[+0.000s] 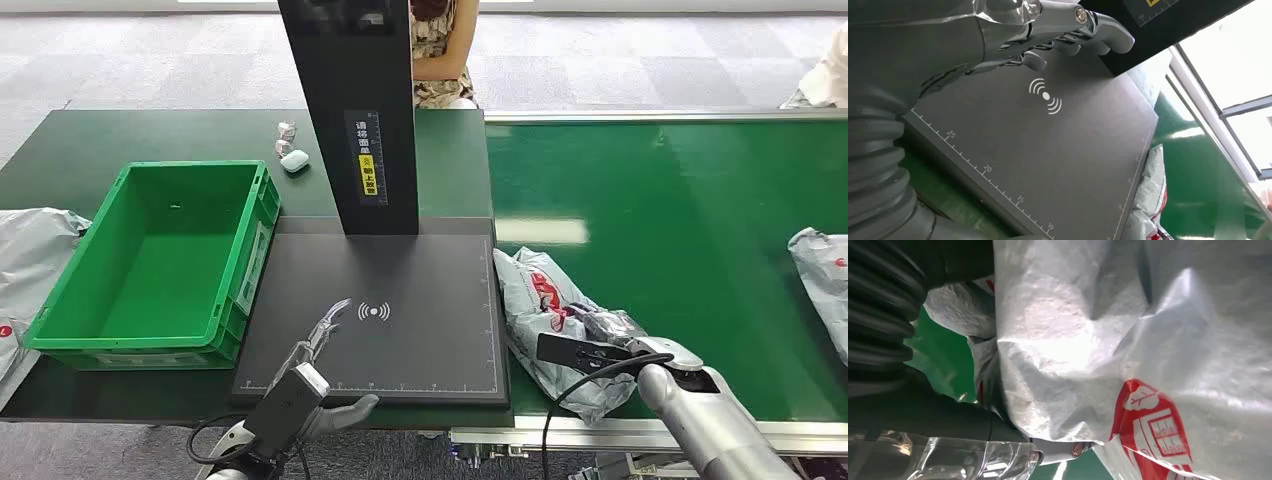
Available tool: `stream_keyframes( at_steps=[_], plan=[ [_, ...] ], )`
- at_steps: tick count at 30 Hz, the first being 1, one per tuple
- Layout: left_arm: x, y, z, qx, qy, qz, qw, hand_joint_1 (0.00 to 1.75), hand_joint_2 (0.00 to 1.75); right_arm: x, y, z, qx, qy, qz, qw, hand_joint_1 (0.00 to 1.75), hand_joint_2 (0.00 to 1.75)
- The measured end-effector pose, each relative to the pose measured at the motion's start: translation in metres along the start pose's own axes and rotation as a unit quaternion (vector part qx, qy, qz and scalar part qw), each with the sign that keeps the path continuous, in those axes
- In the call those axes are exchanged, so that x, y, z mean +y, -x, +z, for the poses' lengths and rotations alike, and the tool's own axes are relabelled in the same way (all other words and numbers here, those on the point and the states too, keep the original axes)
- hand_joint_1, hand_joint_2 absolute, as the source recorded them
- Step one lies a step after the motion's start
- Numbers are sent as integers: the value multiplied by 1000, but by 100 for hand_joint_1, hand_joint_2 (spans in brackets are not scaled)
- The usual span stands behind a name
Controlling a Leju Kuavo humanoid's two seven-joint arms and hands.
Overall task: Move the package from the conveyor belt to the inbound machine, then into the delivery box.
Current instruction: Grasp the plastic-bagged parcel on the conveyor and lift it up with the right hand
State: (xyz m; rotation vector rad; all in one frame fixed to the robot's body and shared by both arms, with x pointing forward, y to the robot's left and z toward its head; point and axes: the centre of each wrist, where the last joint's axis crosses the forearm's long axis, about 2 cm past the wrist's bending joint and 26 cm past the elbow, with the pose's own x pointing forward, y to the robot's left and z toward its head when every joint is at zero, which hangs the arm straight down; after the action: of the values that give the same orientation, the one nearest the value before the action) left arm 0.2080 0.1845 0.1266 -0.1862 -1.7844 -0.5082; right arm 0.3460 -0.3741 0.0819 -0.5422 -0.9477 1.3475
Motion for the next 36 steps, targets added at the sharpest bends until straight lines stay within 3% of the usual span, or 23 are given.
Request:
stream_keyframes(
  at_steps=[14,19,23,27,31,34,36],
  plan=[
    [1,4,3,5,3,0,1000,0,175,7,5,7,-2,14,8,1000,175,175],
    [1,5,5,7,-3,-2,1000,0,175,16,2,11,-5,62,23,998,175,175],
    [-1,6,10,13,-10,-6,1000,0,175,23,-4,16,-35,159,-6,987,175,175],
    [-3,6,10,14,-15,-11,1000,0,175,16,-14,22,-99,291,-175,936,175,175],
    [-3,5,8,7,-17,-10,1000,0,175,0,-15,29,-152,365,-365,843,175,175],
    [-2,5,8,2,-21,-8,1000,0,175,-7,-15,35,-183,404,-444,779,175,175],
    [-2,5,8,1,-23,-8,1000,0,175,-12,-18,39,-196,425,-468,750,175,175]
  ],
)
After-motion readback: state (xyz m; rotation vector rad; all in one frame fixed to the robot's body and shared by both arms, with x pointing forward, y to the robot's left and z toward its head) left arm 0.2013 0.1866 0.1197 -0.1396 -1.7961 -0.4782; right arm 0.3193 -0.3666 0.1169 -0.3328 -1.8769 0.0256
